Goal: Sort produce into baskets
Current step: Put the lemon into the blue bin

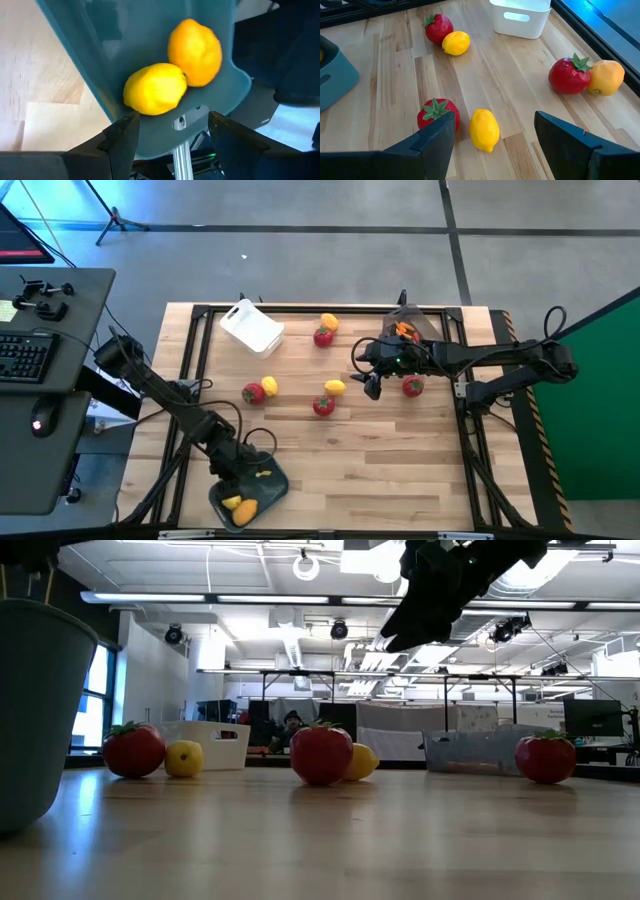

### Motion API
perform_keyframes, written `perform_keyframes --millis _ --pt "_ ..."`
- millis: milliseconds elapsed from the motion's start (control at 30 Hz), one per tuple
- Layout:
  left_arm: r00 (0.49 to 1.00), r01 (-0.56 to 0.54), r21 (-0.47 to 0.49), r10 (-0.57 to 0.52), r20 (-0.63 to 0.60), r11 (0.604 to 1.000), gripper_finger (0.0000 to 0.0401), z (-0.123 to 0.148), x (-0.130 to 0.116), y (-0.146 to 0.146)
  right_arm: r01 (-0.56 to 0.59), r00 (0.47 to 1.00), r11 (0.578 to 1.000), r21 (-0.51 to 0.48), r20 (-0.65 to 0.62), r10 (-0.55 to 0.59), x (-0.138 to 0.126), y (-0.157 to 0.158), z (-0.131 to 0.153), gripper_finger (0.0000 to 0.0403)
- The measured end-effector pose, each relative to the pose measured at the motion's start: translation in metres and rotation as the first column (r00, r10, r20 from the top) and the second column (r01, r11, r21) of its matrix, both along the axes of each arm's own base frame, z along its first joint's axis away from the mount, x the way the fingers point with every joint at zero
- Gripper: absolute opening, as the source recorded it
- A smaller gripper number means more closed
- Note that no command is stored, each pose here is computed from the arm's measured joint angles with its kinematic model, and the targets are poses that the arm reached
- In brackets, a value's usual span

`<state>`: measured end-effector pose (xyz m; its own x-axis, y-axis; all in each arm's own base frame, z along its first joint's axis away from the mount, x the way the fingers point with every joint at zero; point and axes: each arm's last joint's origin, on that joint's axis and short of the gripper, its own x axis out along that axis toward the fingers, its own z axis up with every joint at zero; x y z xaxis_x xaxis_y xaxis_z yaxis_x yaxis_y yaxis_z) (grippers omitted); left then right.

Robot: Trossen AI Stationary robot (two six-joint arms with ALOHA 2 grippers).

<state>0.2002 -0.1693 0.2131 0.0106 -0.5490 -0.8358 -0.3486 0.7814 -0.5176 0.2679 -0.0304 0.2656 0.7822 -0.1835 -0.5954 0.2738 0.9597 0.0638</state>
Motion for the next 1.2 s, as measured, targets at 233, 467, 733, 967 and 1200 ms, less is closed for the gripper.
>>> perform_keyframes --millis 233,467,733,967,1200 --pt "0.993 0.038 -0.028 -0.035 0.111 0.999 0.0159 0.029 -0.012 0.021 0.004 1.000 1.000 0.030 0.005 -0.004 0.000 0.000 0.000 0.0261" --pt "0.948 -0.001 -0.062 0.021 0.318 0.998 0.0061 0.064 -0.021 0.061 -0.026 0.998 0.988 0.151 -0.046 0.034 0.011 0.003 -0.018 0.0261" --pt "0.865 -0.122 0.030 0.091 0.493 0.992 0.0004 0.076 -0.015 0.102 -0.024 0.992 0.986 0.167 -0.117 0.044 0.033 0.008 -0.050 0.0261" --pt "0.762 -0.160 0.045 0.095 0.641 0.986 0.0000 0.071 0.000 0.127 -0.006 0.993 0.989 0.151 -0.118 0.024 0.036 0.008 -0.054 0.0259" --pt "0.625 -0.250 -0.040 0.193 0.756 0.967 0.0000 0.034 0.002 0.152 0.010 0.994 0.985 0.172 -0.113 0.009 0.036 0.008 -0.053 0.0217"
